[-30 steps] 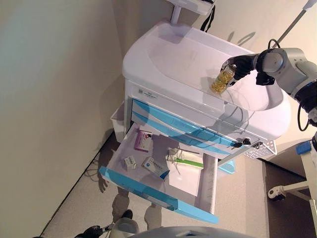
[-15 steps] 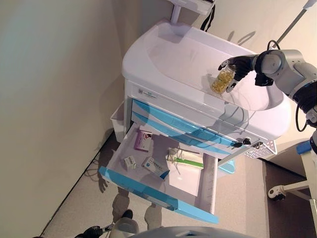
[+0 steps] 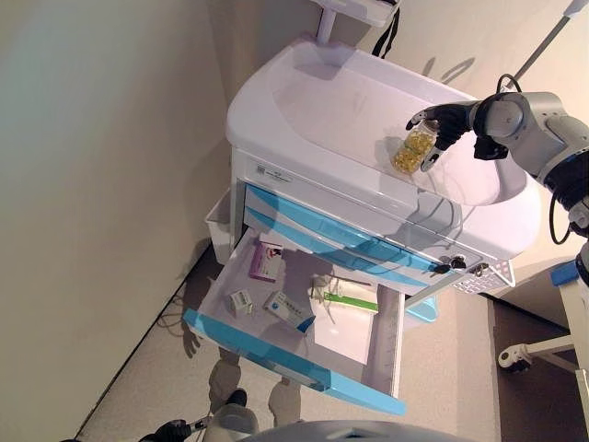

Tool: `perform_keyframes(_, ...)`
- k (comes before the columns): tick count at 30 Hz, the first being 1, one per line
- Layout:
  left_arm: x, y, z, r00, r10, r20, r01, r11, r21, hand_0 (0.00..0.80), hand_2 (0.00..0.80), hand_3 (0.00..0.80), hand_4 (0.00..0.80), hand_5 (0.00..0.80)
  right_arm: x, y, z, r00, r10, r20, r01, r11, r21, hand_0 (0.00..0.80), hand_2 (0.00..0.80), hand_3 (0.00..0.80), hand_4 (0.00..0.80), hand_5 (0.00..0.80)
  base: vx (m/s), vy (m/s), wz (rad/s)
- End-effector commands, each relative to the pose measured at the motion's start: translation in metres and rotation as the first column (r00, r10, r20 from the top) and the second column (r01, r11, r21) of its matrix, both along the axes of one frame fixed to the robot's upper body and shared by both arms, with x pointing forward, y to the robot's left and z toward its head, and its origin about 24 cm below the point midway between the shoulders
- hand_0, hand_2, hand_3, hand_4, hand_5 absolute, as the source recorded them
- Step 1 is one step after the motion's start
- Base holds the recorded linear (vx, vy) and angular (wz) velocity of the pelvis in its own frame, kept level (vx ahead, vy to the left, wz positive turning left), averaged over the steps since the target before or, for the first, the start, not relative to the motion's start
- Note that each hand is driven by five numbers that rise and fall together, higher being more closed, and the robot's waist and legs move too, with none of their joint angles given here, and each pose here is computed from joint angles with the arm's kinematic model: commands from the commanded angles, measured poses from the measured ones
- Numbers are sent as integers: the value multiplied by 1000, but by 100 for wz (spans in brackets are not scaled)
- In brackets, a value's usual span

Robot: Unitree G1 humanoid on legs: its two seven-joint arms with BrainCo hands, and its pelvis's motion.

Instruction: Open the drawer and pick up the medicine

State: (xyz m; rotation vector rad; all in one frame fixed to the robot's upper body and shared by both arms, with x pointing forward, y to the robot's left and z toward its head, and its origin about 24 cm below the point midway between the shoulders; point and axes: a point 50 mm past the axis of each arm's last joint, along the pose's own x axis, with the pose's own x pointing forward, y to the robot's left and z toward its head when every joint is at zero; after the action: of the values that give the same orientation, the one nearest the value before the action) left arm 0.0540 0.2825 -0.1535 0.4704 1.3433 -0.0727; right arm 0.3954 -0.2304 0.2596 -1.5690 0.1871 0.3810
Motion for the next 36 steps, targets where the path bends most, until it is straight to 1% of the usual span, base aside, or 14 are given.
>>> perform_keyframes(1,-1,-5,-2,1000,-17,-22,17,1000,-7,0,0,0,0,0,1,-8,16,996,-35,76,34,999,18,0,0,0,0,0,0,0,0)
perform_keyframes(10,-5,-4,-3,999,-15,-31,15,1000,-1,0,0,0,0,0,0,-15,36,986,-62,152,54,997,60,0,0,0,0,0,0,0,0)
perform_keyframes(23,-9,-3,-3,999,-9,-39,9,1000,5,0,0,0,0,0,-3,-21,51,973,-83,215,61,992,106,0,0,0,0,0,0,0,0)
perform_keyframes(27,-9,-3,-3,999,-2,-38,3,1000,6,0,0,0,0,0,-4,-24,58,963,-100,252,62,986,154,0,0,0,0,0,0,0,0)
perform_keyframes(34,-14,-3,-3,999,7,-41,-7,1000,3,0,0,0,0,0,-10,-24,73,946,-84,314,3,968,250,0,0,0,0,0,0,0,0)
perform_keyframes(36,-15,-3,-3,999,6,-43,-6,1000,4,0,0,0,0,0,-12,-29,75,942,-97,321,10,965,261,0,0,0,0,0,0,0,0)
